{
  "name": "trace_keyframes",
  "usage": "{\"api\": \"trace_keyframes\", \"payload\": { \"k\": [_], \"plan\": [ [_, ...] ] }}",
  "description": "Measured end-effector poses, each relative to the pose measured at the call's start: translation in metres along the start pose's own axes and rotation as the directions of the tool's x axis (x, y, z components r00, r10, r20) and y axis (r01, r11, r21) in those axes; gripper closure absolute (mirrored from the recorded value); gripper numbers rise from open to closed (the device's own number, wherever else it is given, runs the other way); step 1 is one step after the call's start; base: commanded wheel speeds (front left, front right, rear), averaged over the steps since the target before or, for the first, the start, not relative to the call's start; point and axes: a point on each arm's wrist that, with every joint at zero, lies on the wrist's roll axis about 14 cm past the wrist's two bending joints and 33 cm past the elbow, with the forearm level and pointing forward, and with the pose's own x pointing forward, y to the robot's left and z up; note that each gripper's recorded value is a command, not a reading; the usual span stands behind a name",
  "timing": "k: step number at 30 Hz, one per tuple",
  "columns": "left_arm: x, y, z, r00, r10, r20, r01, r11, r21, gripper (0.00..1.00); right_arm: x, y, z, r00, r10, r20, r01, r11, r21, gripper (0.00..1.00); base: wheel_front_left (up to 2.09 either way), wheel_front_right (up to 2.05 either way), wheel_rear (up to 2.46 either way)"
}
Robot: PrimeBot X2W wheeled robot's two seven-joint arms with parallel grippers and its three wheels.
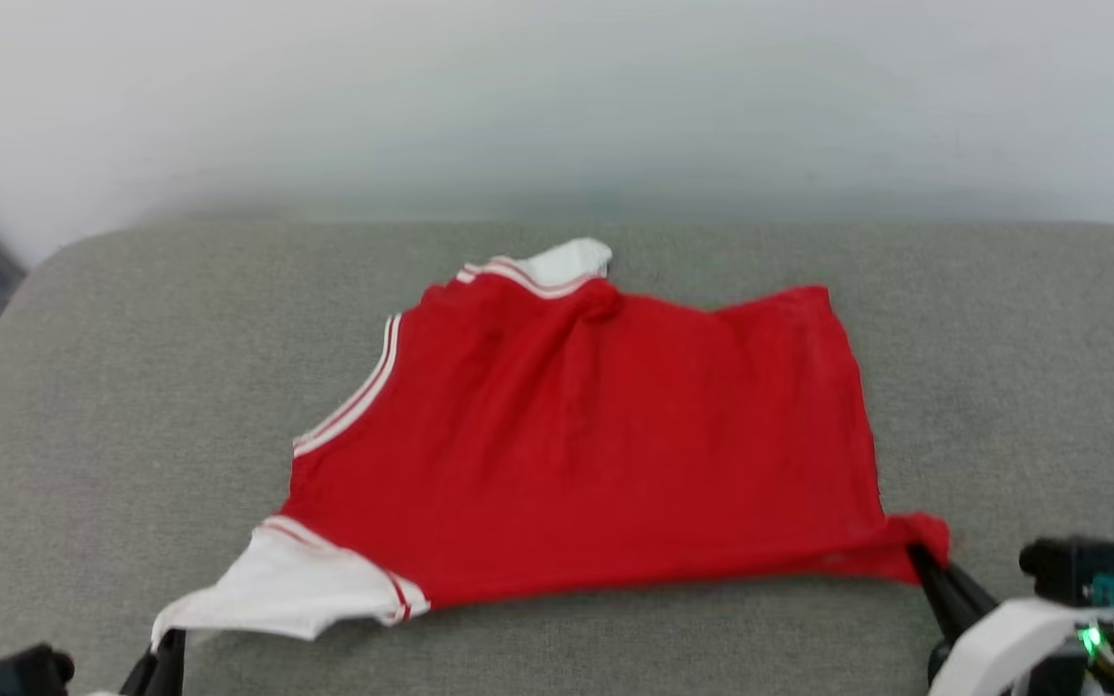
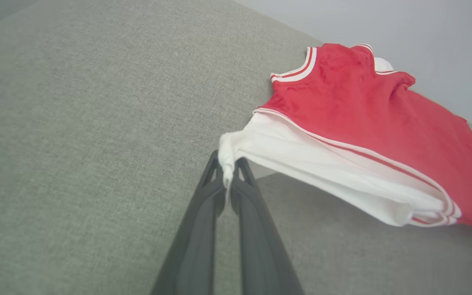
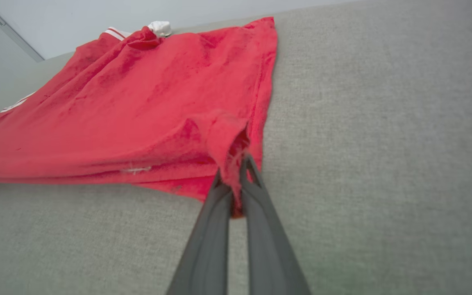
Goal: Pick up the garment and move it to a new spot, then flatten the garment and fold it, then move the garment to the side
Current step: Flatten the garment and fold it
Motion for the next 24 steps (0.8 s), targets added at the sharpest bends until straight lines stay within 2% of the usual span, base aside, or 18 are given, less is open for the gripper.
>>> {"api": "trace_keyframes", "payload": {
  "k": [5,10,16,20,24],
  "plan": [
    [-0.034,0.014,-0.011,0.998,0.043,-0.041,-0.044,0.999,-0.03,1.0,-0.035,0.004,-0.017,0.999,-0.036,-0.015,0.036,0.999,0.033,1.0,0.0,0.0,0.0],
    [-0.049,0.017,-0.012,0.996,0.056,-0.07,-0.057,0.998,-0.012,1.0,-0.064,0.009,-0.031,0.995,-0.079,-0.067,0.083,0.995,0.05,1.0,0.0,0.0,0.0],
    [-0.032,-0.019,0.013,0.998,-0.052,-0.025,0.052,0.998,0.033,1.0,-0.065,0.012,-0.021,0.992,-0.096,-0.083,0.098,0.995,0.025,1.0,0.0,0.0,0.0],
    [-0.004,-0.053,0.03,0.989,-0.15,0.003,0.15,0.986,0.072,1.0,-0.045,0.016,-0.002,0.995,-0.076,-0.062,0.076,0.997,-0.002,1.0,0.0,0.0,0.0],
    [0.024,-0.076,0.031,0.979,-0.205,-0.008,0.205,0.975,0.085,1.0,-0.024,0.017,0.006,0.996,-0.06,-0.062,0.058,0.998,-0.023,1.0,0.0,0.0,0.0]
  ]
}}
